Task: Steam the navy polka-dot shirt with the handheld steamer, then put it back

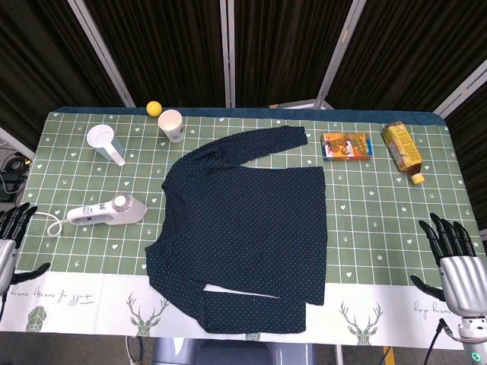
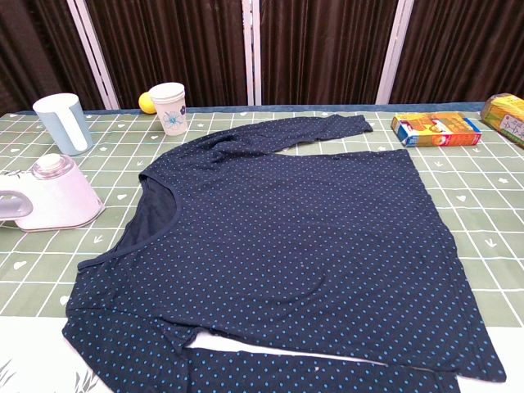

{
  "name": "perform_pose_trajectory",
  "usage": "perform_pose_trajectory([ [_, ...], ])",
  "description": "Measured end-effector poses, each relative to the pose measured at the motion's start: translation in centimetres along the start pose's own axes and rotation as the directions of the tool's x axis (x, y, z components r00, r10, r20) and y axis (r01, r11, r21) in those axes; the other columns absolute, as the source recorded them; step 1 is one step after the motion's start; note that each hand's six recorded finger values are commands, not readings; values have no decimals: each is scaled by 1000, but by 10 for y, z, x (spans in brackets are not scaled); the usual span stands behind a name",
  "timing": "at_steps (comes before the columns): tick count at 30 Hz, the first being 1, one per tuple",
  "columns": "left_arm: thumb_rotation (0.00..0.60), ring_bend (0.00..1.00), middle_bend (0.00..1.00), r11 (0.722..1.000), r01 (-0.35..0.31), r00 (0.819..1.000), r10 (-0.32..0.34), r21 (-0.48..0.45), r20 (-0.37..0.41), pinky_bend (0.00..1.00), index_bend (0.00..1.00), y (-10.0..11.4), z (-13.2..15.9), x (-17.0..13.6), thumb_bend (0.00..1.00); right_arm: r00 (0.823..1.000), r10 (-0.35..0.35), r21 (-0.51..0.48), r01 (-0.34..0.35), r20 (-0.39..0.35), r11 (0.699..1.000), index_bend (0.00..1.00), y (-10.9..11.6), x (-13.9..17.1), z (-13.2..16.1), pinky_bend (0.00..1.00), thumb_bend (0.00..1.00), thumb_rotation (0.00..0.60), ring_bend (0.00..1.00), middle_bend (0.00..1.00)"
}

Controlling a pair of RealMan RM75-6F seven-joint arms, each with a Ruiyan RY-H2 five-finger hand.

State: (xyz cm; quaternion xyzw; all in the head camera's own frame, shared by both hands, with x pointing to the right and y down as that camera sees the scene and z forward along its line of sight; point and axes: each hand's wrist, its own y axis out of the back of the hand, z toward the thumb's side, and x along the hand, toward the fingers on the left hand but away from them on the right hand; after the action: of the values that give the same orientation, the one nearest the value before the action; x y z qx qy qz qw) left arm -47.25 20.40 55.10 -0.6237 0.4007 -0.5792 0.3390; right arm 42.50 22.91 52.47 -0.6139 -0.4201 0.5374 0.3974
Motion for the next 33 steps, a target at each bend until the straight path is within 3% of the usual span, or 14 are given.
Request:
perform_pose_trajectory([
  [5, 600, 0, 0, 998, 65, 998, -65, -1, 27, 0, 0, -17, 12, 38, 0, 1000, 10, -1, -10, 14, 1000, 0, -3, -3, -3, 0, 0, 600, 0, 0],
  [14, 600, 0, 0, 981, 192, 981, -191, -18, 23, 19, 0, -69, 28, 107, 0, 999, 44, 6, -44, 23, 999, 0, -13, -7, -5, 0, 0, 600, 0, 0],
  [17, 600, 0, 0, 981, 193, 981, -192, -26, 11, 64, 0, -78, 29, 119, 0, 998, 51, 7, -51, 26, 999, 0, -15, -8, -5, 0, 0, 600, 0, 0],
  [25, 600, 0, 0, 984, 168, 985, -170, -53, -32, 64, 0, -89, 21, 138, 57, 998, 58, 7, -59, 38, 998, 0, -18, -10, -7, 0, 0, 600, 0, 0],
  [33, 600, 167, 92, 981, 192, 979, -193, -32, -66, 193, 72, -97, 13, 151, 196, 997, 64, 1, -64, 32, 998, 0, -20, -10, -5, 0, 0, 600, 0, 0],
])
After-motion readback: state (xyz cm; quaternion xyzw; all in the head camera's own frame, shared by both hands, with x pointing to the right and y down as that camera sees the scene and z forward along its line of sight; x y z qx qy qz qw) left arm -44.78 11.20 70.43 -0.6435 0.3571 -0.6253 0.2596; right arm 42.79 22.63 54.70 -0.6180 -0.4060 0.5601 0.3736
